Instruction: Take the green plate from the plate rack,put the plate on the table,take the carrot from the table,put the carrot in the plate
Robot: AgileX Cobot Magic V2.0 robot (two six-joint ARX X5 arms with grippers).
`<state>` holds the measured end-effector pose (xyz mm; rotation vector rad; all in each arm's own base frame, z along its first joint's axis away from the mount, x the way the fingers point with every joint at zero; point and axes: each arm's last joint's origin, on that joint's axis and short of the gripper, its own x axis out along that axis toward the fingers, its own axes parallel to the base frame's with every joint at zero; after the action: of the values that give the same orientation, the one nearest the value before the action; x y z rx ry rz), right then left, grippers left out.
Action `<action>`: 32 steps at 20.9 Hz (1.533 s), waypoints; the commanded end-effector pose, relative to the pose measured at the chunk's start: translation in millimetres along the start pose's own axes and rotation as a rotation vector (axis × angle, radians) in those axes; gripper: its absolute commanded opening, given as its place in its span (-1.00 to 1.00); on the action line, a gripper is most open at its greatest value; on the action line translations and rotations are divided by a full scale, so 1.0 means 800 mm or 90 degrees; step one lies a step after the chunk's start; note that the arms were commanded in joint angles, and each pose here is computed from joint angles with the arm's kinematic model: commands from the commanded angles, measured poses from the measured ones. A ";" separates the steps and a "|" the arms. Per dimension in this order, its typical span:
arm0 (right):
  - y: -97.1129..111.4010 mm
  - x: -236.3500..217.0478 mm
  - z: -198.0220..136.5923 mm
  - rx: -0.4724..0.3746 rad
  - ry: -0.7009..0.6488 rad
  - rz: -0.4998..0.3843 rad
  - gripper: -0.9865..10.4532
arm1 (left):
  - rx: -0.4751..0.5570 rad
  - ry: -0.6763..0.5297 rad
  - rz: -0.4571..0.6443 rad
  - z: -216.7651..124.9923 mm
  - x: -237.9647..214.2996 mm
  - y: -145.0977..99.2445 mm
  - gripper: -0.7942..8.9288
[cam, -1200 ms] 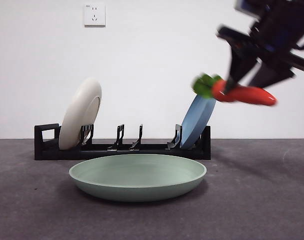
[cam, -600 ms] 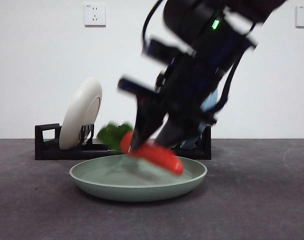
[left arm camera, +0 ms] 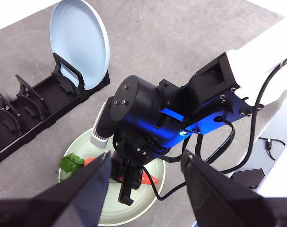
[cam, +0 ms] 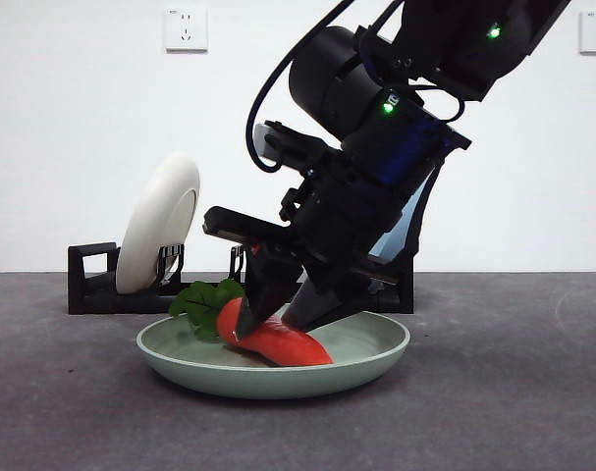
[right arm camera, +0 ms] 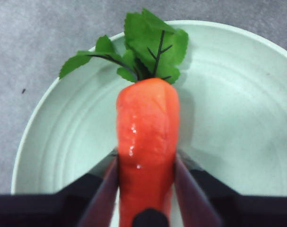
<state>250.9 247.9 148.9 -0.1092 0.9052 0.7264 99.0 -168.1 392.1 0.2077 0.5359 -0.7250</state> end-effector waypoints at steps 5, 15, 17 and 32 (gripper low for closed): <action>0.014 -0.077 0.027 -0.005 -0.081 0.006 0.11 | 0.006 0.008 0.002 -0.002 -0.001 0.000 -0.32; 0.021 -0.266 -0.035 -0.015 0.053 -0.008 0.10 | 0.023 0.079 -0.014 -0.015 -0.001 0.001 -0.32; 0.022 -0.288 -0.047 -0.013 0.059 0.014 0.10 | 0.023 0.094 -0.044 -0.017 -0.002 0.000 -0.32; 0.025 -0.344 -0.073 -0.023 -0.006 0.073 -0.85 | 0.032 0.170 -0.072 -0.030 -0.005 0.001 -0.85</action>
<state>88.8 94.8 323.9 -0.0764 0.8957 0.8430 88.1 -157.3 373.6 0.3246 0.7886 -0.8259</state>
